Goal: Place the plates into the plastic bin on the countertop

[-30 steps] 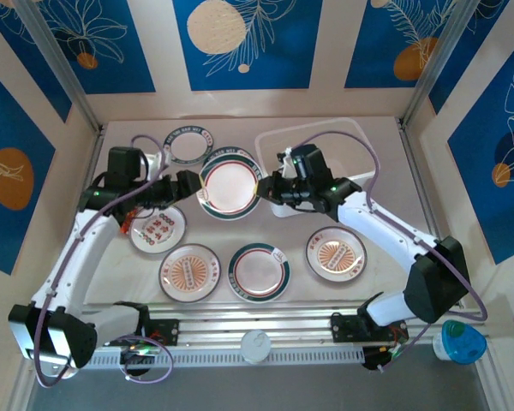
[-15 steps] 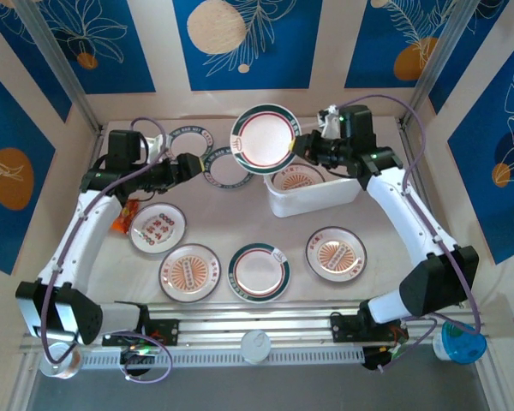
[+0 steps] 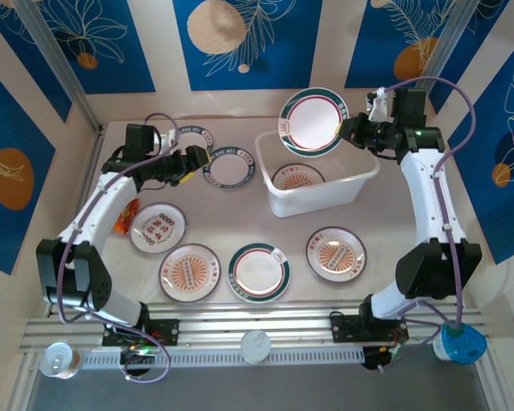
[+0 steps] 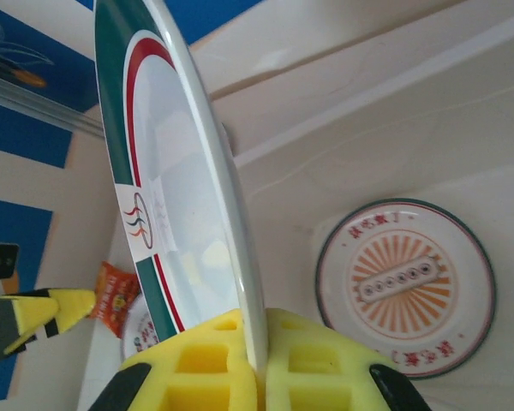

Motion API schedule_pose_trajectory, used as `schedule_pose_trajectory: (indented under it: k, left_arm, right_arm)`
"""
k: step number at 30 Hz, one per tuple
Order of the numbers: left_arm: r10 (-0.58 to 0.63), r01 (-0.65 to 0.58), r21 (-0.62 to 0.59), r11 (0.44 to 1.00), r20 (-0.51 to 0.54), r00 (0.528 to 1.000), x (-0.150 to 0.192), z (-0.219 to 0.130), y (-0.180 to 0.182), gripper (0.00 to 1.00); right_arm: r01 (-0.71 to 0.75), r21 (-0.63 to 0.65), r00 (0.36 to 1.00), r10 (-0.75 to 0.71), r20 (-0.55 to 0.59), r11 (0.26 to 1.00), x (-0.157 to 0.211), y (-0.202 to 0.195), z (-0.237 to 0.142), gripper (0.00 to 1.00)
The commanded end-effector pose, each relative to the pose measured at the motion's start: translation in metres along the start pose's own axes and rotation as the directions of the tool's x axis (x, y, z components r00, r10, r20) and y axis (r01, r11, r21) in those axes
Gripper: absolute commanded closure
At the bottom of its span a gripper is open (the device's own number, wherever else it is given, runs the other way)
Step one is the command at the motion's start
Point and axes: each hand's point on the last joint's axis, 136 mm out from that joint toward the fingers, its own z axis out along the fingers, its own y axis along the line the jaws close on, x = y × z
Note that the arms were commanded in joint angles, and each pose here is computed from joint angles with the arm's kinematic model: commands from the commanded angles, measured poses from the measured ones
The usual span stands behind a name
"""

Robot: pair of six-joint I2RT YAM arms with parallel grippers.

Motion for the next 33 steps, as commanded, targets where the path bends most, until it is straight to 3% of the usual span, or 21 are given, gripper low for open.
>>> schedule_pose_trajectory:
  k: [1,10,23,33]
  left_arm:
    - [-0.002,0.001,0.067,0.998,0.019,1.000,-0.014,0.010,-0.014,0.18]
    - [0.004,-0.002,0.065,0.998,-0.040,0.999,-0.010,0.040,-0.014,0.20]
    - [0.023,-0.022,0.023,0.999,-0.080,0.997,-0.004,0.044,-0.004,0.20]
    - [0.028,-0.027,0.007,1.000,-0.088,0.996,0.003,0.039,-0.001,0.20]
  right_arm:
    - [0.055,-0.039,0.995,-0.058,-0.080,0.998,0.011,0.001,0.005,0.95]
    - [0.058,-0.070,0.972,-0.072,-0.224,0.996,0.025,-0.025,0.063,0.95]
    - [0.013,-0.043,0.927,-0.028,-0.373,0.999,0.069,-0.061,0.114,0.96]
    - [0.005,-0.024,0.898,-0.015,-0.439,1.000,0.081,-0.084,0.145,0.95]
